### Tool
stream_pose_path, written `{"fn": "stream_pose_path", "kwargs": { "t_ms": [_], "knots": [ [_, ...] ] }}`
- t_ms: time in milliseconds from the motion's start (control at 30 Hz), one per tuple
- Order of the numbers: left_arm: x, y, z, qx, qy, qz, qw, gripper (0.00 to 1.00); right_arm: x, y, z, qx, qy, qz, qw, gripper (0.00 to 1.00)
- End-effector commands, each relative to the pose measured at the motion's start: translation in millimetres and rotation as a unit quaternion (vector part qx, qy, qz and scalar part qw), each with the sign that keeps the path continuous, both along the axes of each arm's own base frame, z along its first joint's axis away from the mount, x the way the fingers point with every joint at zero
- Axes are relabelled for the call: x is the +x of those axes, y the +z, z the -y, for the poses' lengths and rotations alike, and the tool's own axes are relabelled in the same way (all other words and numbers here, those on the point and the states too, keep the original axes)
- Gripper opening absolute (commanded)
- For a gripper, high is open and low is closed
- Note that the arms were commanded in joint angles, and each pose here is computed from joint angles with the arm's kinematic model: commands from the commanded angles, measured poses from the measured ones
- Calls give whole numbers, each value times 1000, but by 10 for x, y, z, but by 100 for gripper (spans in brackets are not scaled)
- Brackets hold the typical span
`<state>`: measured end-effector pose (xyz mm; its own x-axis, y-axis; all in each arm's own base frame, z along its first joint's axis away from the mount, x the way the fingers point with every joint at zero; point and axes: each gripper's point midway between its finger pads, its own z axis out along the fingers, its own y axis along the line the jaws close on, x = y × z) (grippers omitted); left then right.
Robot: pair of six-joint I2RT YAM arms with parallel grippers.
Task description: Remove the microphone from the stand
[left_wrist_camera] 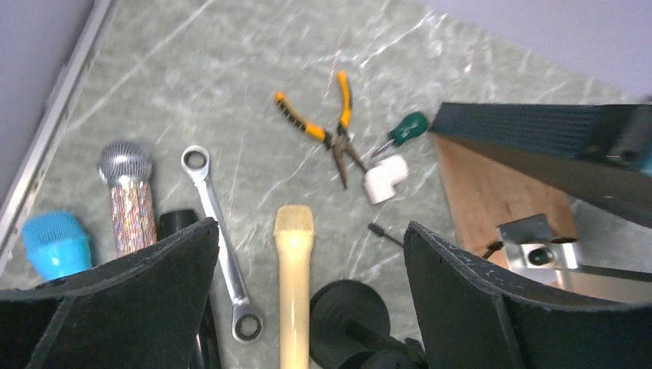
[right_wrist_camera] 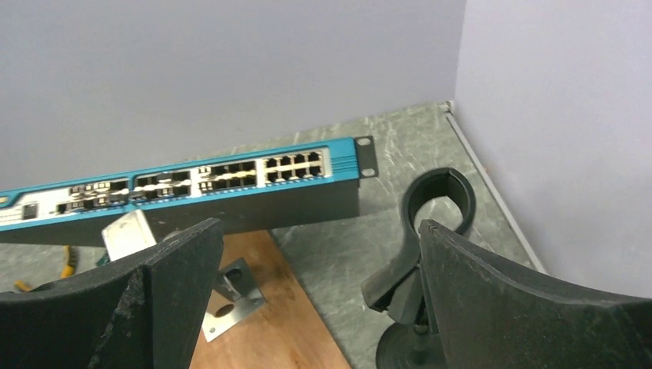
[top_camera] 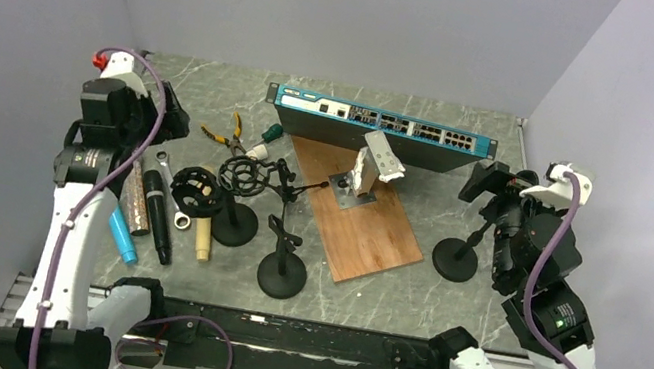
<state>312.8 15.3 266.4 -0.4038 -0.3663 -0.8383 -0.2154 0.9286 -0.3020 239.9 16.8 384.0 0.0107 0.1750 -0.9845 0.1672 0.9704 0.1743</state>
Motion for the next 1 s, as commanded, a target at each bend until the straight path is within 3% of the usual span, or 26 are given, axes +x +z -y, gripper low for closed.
{"fn": "stream_pose_path", "kwargs": {
  "t_ms": [0, 100, 267, 333, 433, 533, 667, 967],
  "knots": [
    [-17, 646, 281, 12, -96, 95, 991, 90, 26, 242, -263, -13, 78, 20, 997, 100],
    [-97, 1033, 819, 3, -249, 168, 954, 81, 85, 203, -407, -17, 109, 13, 994, 100],
    [-473, 1202, 1645, 116, -437, 239, 859, 87, 142, 154, -511, -18, 127, 6, 992, 100],
    [-549, 1125, 1802, 138, -473, 232, 839, 87, 140, 162, -513, -19, 128, 6, 992, 100],
    [-549, 948, 1965, 155, -512, 189, 823, 86, 119, 174, -492, -21, 126, 9, 992, 100],
    [-495, 592, 2147, 213, -539, 106, 808, 86, 96, 173, -468, -23, 124, 12, 992, 100],
    [-312, 171, 2159, 282, -515, -1, 809, 86, 78, 156, -447, -24, 122, 13, 992, 100],
    [-153, -171, 2204, 283, -500, -66, 816, 85, 55, 147, -427, -28, 121, 19, 992, 100]
  ]
}}
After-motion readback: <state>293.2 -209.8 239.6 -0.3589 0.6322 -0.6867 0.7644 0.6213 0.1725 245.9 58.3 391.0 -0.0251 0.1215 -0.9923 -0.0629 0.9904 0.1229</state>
